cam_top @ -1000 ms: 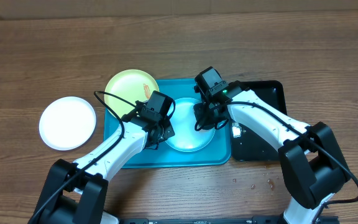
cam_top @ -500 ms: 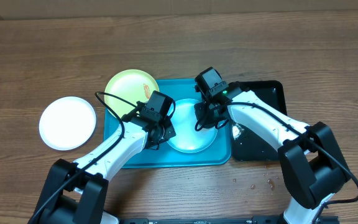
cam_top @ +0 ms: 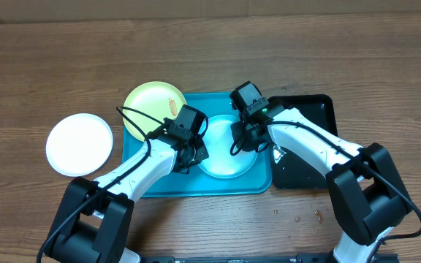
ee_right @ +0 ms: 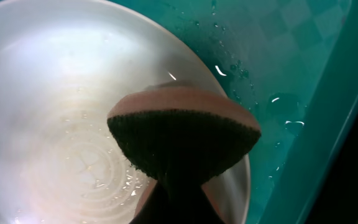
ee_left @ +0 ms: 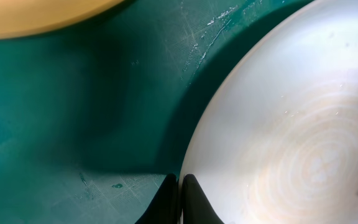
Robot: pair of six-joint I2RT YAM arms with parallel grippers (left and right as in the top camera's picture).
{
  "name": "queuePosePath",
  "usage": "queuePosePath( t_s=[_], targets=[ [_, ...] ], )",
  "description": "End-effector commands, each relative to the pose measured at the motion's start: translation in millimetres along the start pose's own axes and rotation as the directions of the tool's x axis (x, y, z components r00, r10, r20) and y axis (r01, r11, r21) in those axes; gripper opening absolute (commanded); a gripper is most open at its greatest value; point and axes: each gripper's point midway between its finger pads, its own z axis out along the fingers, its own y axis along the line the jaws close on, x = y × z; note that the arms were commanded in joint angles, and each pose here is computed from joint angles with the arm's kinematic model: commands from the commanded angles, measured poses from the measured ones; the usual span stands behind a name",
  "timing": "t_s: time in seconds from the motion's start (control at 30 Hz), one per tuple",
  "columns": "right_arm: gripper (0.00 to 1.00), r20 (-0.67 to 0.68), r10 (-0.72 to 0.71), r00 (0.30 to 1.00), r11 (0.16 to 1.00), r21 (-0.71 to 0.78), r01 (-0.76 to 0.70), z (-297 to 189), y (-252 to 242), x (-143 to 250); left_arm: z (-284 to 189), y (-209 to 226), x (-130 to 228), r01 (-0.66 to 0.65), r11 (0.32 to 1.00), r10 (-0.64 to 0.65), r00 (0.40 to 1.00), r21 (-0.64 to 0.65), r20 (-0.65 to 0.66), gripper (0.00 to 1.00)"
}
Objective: Clean dirty plates on tray and stack at the side
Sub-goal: 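Scrub light-blue plate with sponge in right gripper while left holds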
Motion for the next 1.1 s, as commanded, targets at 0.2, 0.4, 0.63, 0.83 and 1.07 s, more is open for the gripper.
queuePosePath(
  t_s=[0.2, 0.4, 0.63, 0.83, 1.07],
  targets=[
    [0.04, 0.029, 0.020, 0.999, 0.999, 0.033, -0.021, 9, -16, 4, 8, 1, 7, -0.028, 1.000, 0.028, 0.999, -0.013, -0.032, 0.04],
    [0.04, 0.013, 0.030, 0.999, 0.999, 0.031, -0.031, 24, -19, 5, 8, 1, 8, -0.028, 1.000, 0.028, 0.999, -0.010, -0.038, 0.04],
    [0.04, -0.052, 0.028, 0.998, 0.995, -0.094, -0.033, 38, 3, 16, 8, 0, 9, -0.028, 1.000, 0.028, 0.999, -0.007, -0.042, 0.04],
    [0.09, -0.066, 0.016, 0.998, 0.988, -0.152, -0.026, 37, 17, 19, 8, 0, 8, -0.028, 1.000, 0.028, 0.999, -0.006, -0.040, 0.04],
    [0.15, -0.079, 0.008, 0.997, 0.981, -0.192, -0.023, 35, 26, 22, 8, 0, 8, -0.028, 1.000, 0.028, 0.999, -0.005, -0.041, 0.04]
  ],
)
